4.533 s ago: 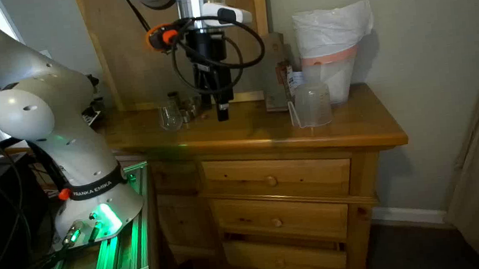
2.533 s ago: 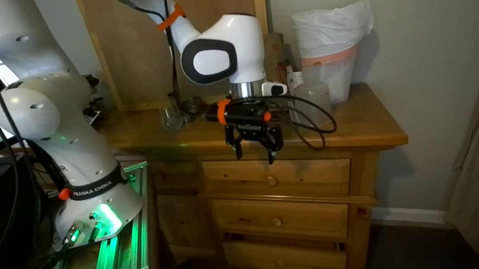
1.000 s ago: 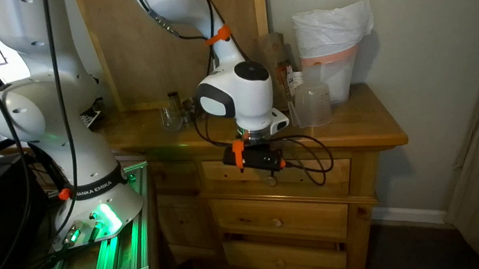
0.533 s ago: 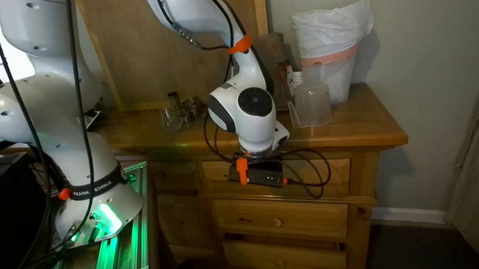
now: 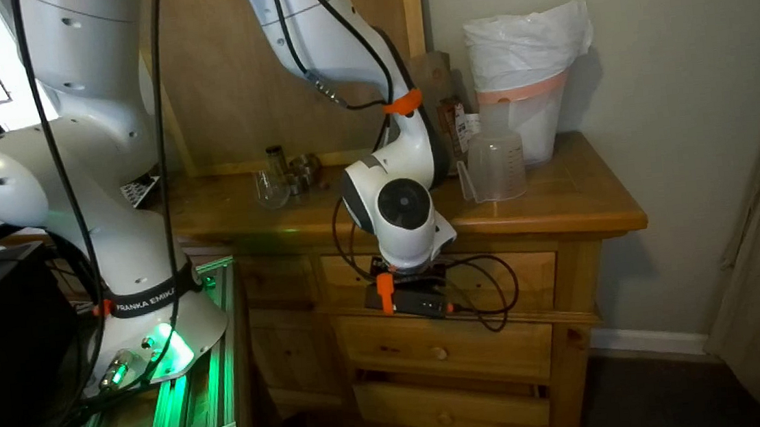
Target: Open the topmost drawer on the right then hang the towel on the drawer.
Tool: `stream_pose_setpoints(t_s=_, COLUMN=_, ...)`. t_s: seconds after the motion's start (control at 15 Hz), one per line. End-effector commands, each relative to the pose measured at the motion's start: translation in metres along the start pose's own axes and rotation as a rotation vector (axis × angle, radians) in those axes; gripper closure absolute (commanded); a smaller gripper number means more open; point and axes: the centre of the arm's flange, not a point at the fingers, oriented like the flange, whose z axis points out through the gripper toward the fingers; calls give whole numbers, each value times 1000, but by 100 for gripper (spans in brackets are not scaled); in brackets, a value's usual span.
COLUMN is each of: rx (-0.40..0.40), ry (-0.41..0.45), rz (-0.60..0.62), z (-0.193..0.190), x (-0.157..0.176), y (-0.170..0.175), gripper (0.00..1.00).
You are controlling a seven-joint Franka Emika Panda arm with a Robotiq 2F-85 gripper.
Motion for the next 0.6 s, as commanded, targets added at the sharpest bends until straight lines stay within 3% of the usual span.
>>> stream_pose_setpoints(t_s=0.0, rx=-23, ry=65, rz=9, z=24, x=-8, y=7, gripper=0)
stream_pose_setpoints(t_s=0.53, rx=-50, ry=129, rz=20, z=44, x=-9, y=21, gripper=0)
